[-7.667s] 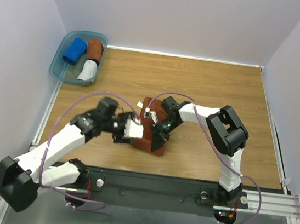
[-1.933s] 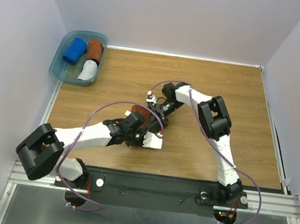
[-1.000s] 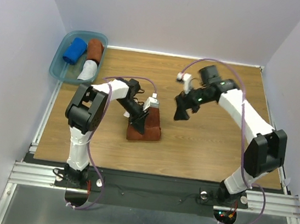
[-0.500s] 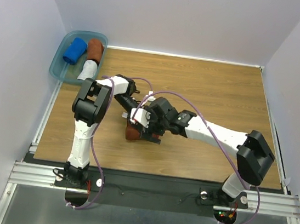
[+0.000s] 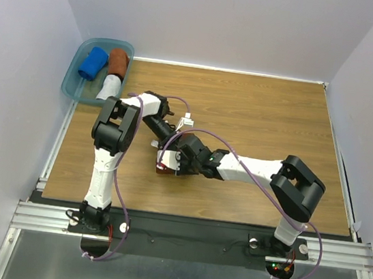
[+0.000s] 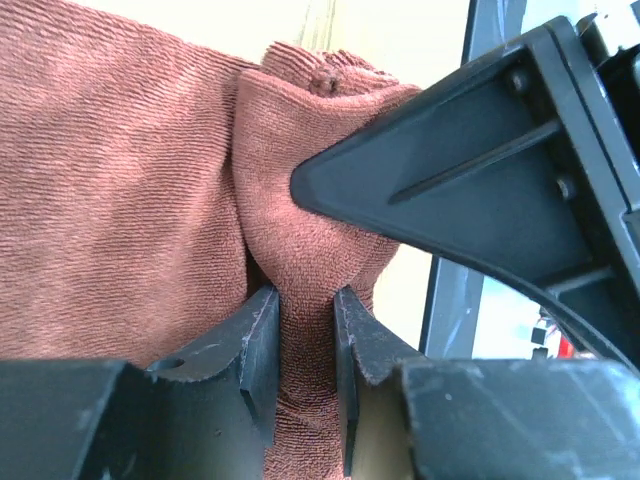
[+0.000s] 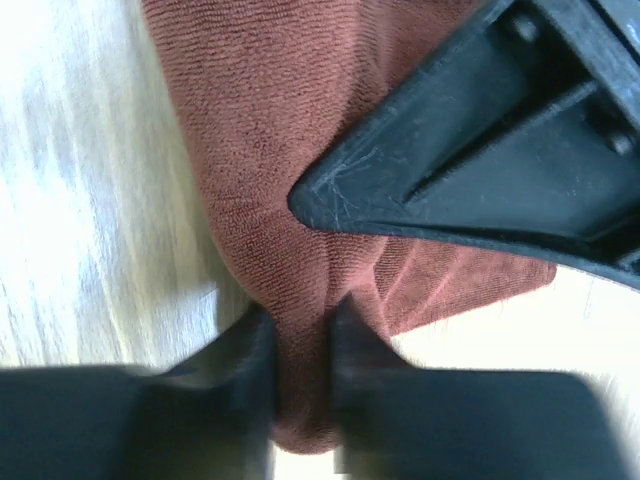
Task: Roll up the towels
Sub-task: Roll the towel
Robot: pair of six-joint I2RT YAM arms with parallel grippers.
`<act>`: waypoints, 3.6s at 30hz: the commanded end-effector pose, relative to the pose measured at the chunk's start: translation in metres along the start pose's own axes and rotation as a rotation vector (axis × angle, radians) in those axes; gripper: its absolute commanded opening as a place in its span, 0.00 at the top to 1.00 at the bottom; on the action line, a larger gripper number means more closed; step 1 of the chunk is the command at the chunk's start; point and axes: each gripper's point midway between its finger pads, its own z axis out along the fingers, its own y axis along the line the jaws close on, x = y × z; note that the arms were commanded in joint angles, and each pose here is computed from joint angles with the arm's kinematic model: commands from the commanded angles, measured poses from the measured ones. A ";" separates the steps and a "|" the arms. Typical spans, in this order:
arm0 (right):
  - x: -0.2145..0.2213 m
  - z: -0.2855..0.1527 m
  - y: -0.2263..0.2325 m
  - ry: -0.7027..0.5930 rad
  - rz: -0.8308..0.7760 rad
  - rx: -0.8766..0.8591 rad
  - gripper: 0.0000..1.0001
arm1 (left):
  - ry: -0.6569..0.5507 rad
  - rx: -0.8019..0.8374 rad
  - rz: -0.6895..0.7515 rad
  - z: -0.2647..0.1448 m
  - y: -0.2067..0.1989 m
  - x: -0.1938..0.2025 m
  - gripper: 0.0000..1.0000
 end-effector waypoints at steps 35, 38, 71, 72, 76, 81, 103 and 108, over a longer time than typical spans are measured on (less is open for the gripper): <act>0.004 -0.033 0.067 0.011 1.018 -1.141 0.94 | -0.111 -1.004 1.121 -0.061 -0.075 0.007 0.01; 0.007 -0.027 0.065 0.009 1.054 -1.170 0.94 | -0.068 -1.003 1.206 -0.042 -0.077 0.012 0.01; 0.037 -0.029 -0.024 -0.090 1.128 -0.979 0.34 | 0.251 -0.739 1.086 0.042 -0.046 0.044 0.86; 0.042 -0.036 -0.044 -0.113 1.141 -0.924 0.32 | 0.253 -0.722 1.028 0.044 -0.047 0.050 0.87; 0.050 -0.069 -0.095 -0.160 1.102 -0.713 0.27 | 0.273 -0.684 0.902 0.050 -0.042 0.053 0.88; 0.069 -0.124 -0.128 -0.199 1.063 -0.467 0.23 | 0.234 -0.573 0.742 0.049 -0.044 0.042 0.88; 0.004 -0.125 -0.042 -0.087 0.401 -0.002 0.27 | 0.230 -0.163 0.227 0.023 0.012 0.041 0.77; -0.028 -0.090 -0.031 -0.111 0.227 0.062 0.25 | 0.231 -0.150 0.219 0.022 0.020 0.037 0.75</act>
